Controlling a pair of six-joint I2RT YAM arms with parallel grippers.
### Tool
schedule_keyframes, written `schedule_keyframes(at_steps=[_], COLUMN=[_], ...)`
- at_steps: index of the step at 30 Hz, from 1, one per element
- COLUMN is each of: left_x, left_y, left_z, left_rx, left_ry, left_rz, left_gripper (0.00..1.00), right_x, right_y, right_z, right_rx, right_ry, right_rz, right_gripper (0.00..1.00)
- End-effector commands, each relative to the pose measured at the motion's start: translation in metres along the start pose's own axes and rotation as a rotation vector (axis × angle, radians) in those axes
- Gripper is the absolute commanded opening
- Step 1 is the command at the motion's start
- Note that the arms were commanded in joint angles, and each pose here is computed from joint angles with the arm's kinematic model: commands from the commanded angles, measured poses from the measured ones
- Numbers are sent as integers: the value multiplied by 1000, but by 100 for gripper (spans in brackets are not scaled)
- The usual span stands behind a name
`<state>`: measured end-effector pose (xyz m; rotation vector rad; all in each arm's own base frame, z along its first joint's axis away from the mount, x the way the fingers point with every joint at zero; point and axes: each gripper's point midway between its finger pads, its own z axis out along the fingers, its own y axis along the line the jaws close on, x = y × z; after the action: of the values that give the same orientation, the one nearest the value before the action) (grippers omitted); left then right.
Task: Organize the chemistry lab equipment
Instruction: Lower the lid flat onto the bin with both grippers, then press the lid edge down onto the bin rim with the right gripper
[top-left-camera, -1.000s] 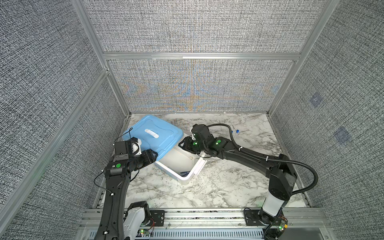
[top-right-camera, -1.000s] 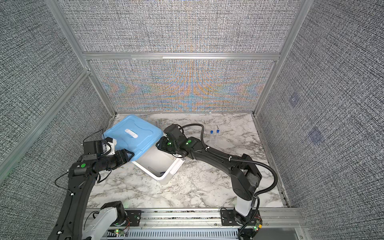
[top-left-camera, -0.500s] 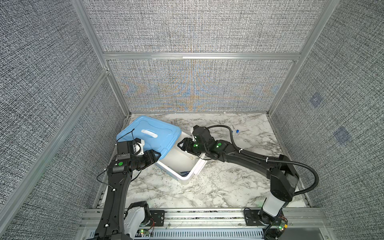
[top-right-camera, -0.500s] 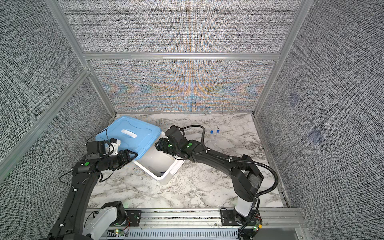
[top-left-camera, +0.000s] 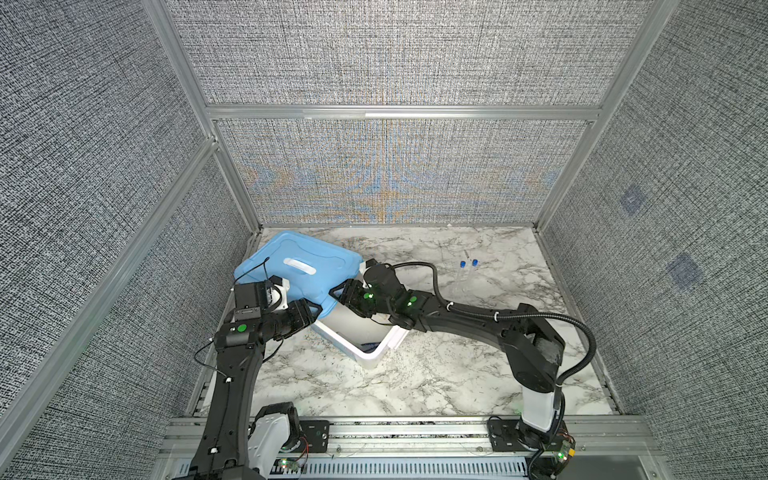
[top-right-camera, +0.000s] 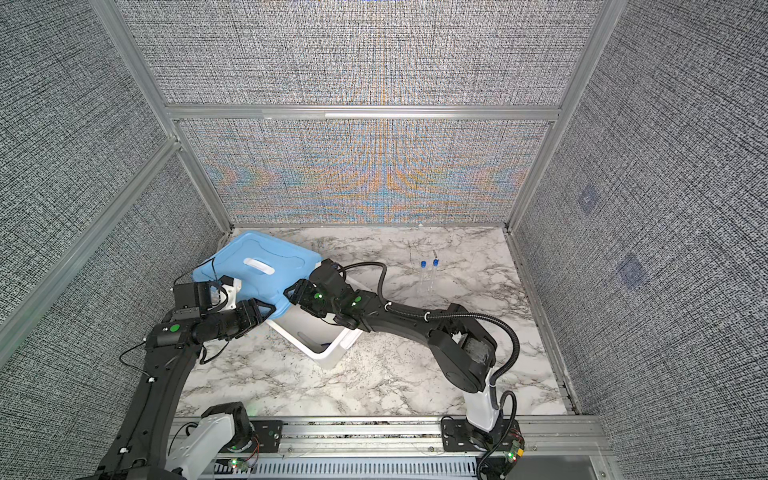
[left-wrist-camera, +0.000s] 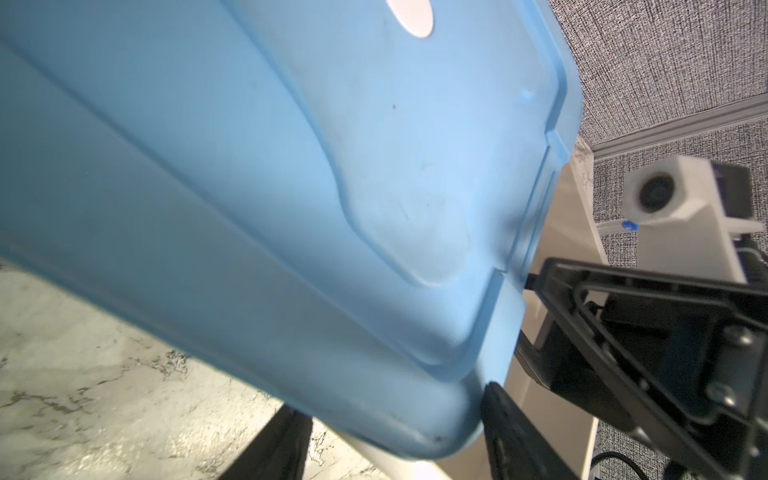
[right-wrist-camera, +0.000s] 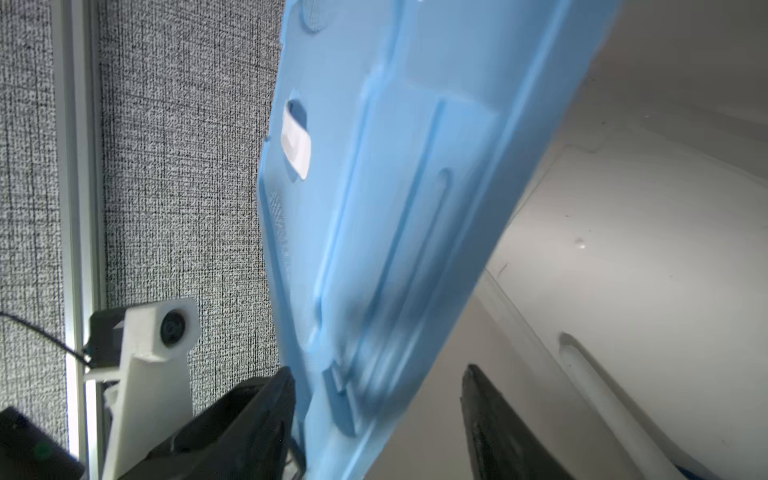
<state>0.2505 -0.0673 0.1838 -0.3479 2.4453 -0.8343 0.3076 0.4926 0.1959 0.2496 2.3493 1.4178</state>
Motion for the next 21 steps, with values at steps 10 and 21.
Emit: schedule_keyframes(at_steps=[10,21], left_x=[2,-5], left_y=[-3,-15], left_z=[-1,-17], left_rx=[17,21], left_ry=[4,-39], left_rz=[21,60], left_gripper=[65,67], right_x=[-12,-16], right_y=[15,25], right_z=[14,9], right_rx=[-100,-190], right_ry=[-84,-132], right_rz=[66,83], right_gripper=[35,17])
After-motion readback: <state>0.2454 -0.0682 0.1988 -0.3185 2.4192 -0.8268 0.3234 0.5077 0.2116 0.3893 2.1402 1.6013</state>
